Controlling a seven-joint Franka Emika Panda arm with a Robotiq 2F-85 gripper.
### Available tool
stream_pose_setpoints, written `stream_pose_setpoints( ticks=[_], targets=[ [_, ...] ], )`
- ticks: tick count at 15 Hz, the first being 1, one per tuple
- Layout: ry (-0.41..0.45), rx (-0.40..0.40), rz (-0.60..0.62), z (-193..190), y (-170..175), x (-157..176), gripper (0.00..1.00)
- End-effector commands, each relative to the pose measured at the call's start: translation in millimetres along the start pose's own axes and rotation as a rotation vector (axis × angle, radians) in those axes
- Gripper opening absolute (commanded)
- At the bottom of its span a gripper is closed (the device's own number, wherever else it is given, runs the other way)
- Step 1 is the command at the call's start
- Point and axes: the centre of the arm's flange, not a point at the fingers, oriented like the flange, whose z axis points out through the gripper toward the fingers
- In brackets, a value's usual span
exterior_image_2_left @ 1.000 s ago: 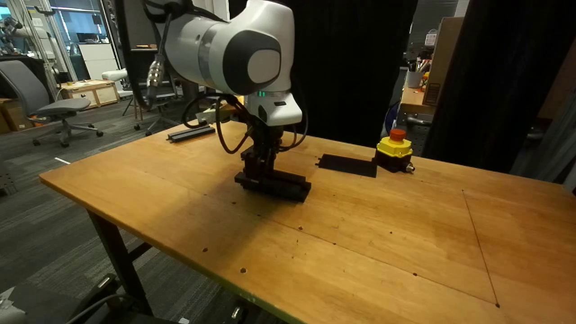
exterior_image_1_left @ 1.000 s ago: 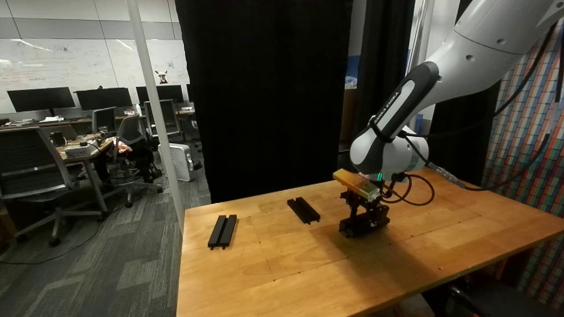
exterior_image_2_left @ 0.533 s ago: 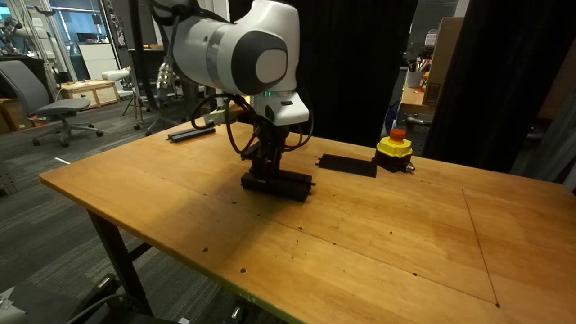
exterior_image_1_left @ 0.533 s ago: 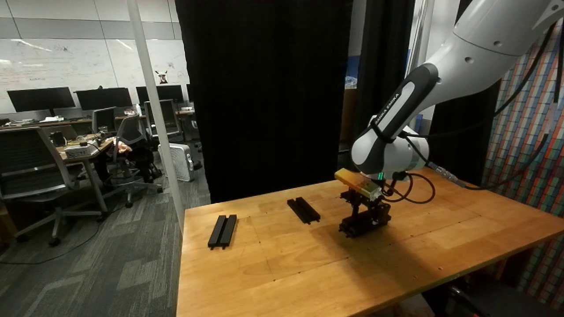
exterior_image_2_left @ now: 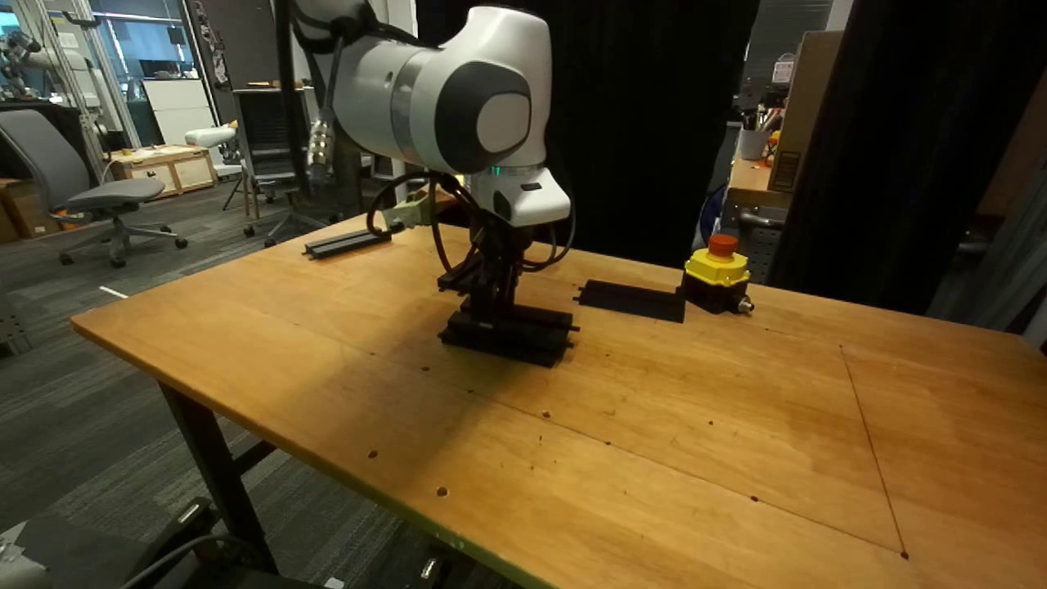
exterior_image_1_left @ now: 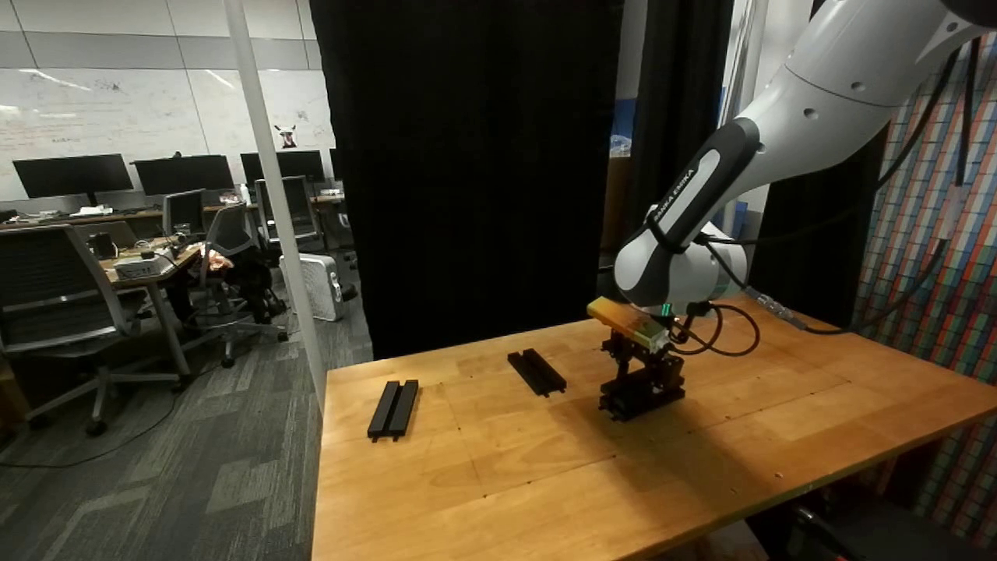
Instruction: Stack the black objects on the table
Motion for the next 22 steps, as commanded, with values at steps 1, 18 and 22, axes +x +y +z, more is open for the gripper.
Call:
stream_pose_setpoints(
  ticks=[1, 18, 22],
  targets=[
    [-0.022, -0.004, -0.017, -1.4, -6.7, 6.9, 0.46],
    [-0.064, -0.043, -0.054, -4.7, -10.2, 6.1, 1.0],
    [-0.021, -0.053, -0.084, -36.5, -21.8, 7.3, 1.0]
  ],
)
